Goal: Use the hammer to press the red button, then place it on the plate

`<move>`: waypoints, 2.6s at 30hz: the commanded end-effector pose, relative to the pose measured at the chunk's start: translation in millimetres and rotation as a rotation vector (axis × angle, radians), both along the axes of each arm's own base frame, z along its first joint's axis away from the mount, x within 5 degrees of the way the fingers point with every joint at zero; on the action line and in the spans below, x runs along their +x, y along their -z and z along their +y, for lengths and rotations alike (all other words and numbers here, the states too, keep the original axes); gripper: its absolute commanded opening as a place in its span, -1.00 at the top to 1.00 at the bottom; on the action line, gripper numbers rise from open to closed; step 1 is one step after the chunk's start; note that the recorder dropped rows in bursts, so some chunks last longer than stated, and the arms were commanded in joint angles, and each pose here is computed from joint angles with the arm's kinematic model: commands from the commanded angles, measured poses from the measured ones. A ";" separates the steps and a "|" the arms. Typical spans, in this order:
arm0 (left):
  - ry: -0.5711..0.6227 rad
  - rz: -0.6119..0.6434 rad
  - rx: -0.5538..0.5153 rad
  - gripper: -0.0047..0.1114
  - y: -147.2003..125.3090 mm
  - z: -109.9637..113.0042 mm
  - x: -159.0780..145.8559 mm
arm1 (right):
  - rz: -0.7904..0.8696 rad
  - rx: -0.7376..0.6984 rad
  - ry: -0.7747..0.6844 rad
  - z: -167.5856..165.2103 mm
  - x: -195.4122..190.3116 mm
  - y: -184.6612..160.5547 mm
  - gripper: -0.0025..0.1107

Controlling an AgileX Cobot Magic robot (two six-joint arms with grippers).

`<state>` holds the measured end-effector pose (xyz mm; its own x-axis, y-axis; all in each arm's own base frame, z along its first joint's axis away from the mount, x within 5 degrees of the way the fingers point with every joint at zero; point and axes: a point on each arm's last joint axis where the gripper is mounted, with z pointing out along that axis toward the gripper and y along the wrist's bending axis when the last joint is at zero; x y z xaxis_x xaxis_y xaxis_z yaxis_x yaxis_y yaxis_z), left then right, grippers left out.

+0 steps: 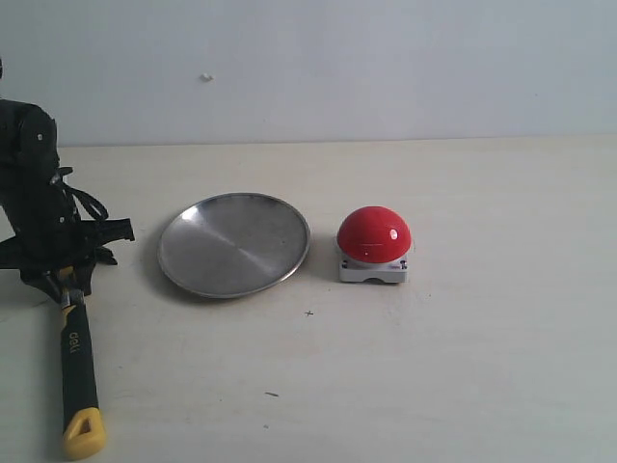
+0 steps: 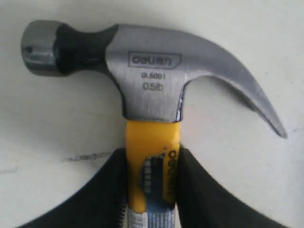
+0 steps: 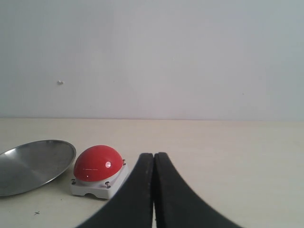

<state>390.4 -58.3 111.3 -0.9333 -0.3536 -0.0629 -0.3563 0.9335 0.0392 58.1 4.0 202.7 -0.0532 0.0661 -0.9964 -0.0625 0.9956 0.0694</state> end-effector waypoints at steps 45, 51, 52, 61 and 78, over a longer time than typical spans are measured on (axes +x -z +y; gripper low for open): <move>0.227 0.019 0.072 0.92 3.6 6.4 0.2 | 0.014 -0.004 0.006 -0.3 -0.3 2.5 0.96; 0.272 0.028 0.057 0.92 3.8 5.0 -0.4 | 0.014 -0.004 0.006 -0.3 -0.3 2.5 0.96; 0.289 0.033 0.039 0.92 4.0 3.3 -1.0 | 0.014 -0.004 0.006 -0.3 -0.3 2.5 0.96; 0.321 0.020 -0.012 0.92 -6.8 0.5 -2.3 | 0.014 -0.004 0.006 -0.3 -0.3 2.5 0.96; 0.355 0.029 -0.015 0.92 -33.0 11.8 -7.6 | 0.014 -0.004 0.006 -0.3 -0.3 2.5 0.96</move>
